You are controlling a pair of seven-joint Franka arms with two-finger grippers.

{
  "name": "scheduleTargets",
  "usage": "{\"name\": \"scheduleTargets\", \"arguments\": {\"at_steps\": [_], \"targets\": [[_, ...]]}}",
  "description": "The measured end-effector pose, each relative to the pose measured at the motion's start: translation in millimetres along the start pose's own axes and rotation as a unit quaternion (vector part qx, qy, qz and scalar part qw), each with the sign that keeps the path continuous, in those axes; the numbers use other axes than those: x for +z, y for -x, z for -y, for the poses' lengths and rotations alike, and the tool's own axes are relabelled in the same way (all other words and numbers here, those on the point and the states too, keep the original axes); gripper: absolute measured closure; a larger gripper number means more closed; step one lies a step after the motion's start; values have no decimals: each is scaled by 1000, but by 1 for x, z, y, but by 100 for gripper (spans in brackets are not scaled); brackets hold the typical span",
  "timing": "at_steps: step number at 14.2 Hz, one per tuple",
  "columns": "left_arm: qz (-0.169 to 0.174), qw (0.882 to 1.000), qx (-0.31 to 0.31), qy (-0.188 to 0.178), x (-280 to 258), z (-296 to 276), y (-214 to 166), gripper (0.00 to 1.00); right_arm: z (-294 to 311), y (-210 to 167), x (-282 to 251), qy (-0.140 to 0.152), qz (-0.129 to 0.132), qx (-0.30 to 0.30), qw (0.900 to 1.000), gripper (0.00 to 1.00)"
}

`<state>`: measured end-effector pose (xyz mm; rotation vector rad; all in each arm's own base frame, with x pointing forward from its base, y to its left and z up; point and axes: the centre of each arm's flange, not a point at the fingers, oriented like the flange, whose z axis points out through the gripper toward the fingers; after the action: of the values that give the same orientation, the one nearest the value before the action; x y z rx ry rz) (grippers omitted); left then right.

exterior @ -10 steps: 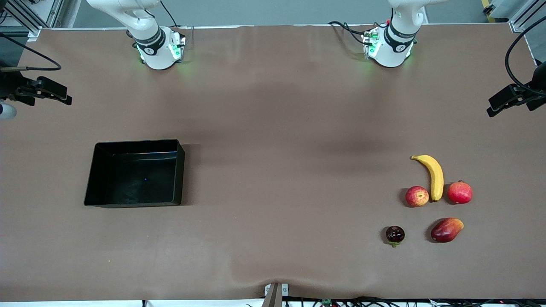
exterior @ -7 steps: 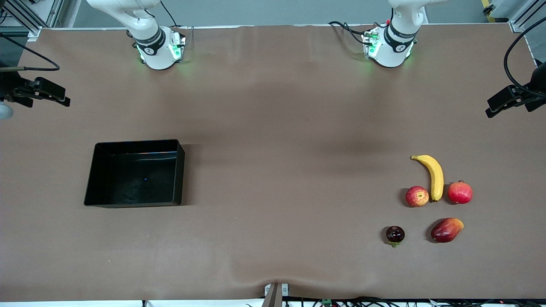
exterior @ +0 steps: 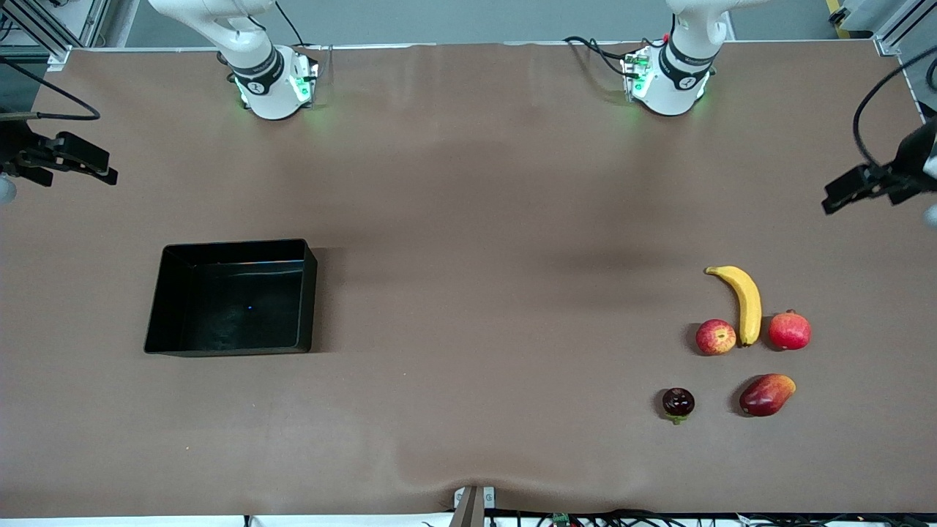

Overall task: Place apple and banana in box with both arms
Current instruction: 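Move the left gripper toward the red-yellow apple beside the banana, then grasp the red-yellow apple with the left gripper while the right gripper reaches the box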

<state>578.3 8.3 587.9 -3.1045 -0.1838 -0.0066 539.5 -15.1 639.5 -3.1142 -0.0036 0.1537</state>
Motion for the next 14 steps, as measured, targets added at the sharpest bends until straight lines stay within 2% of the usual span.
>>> {"name": "scheduleTargets", "arguments": {"at_steps": [6,8,11,14], "targets": [[1,1000,8,21,133,-33,-65,0,-1,-2,5,0,6,1,1000,0],[-4,1000,-7,28,180,-42,-77,0,-3,-2,10,-1,12,3,1000,0],[-32,998,-16,43,249,-46,-90,0,-14,-6,18,-2,20,13,1000,0],[-29,998,-19,51,309,-50,-94,0,-33,-27,48,-2,31,22,999,0]]}}
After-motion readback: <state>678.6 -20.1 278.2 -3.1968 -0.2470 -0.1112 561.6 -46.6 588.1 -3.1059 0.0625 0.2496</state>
